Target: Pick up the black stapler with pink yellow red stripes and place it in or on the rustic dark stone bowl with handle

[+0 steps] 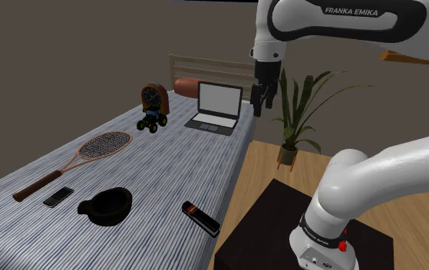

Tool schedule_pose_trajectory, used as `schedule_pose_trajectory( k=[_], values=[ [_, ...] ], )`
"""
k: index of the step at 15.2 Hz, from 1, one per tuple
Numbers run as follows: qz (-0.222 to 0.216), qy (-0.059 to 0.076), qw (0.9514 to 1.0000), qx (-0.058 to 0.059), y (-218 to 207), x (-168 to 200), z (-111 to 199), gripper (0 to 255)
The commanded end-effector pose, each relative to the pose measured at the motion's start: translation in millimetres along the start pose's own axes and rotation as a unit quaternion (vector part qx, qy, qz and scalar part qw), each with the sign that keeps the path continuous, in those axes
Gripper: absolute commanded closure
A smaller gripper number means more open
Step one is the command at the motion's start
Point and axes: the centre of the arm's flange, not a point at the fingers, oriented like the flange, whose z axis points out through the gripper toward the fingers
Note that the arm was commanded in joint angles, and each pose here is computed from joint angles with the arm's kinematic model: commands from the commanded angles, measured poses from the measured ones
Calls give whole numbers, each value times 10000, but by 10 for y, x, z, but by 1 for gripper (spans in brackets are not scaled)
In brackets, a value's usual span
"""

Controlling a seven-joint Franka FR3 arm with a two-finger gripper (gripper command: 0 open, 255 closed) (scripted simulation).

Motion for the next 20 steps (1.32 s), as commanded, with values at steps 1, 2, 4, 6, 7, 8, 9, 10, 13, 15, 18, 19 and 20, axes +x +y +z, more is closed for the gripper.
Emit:
schedule_pose_trajectory(
  k=[1,2,4,6,7,8,9,10,13,15,18,19,20],
  values=[
    [0,0,10000,0,0,0,0,0],
    [7,10,10000,1,-56,32,114,0],
    [20,30,10000,3,-169,98,341,0],
    [33,50,10000,5,-281,164,569,0],
    [40,60,10000,5,-338,198,682,0],
    [47,70,10000,6,-394,232,796,0],
    [53,81,10000,7,-450,266,909,0],
    [60,91,9999,8,-506,301,1022,0],
    [80,121,9999,11,-674,407,1362,0],
    [93,141,9999,13,-787,479,1587,0],
    [113,171,9998,15,-954,589,1925,0],
    [120,181,9998,16,-1010,626,2038,0],
    [127,191,9997,17,-1066,664,2150,0]
  ],
)
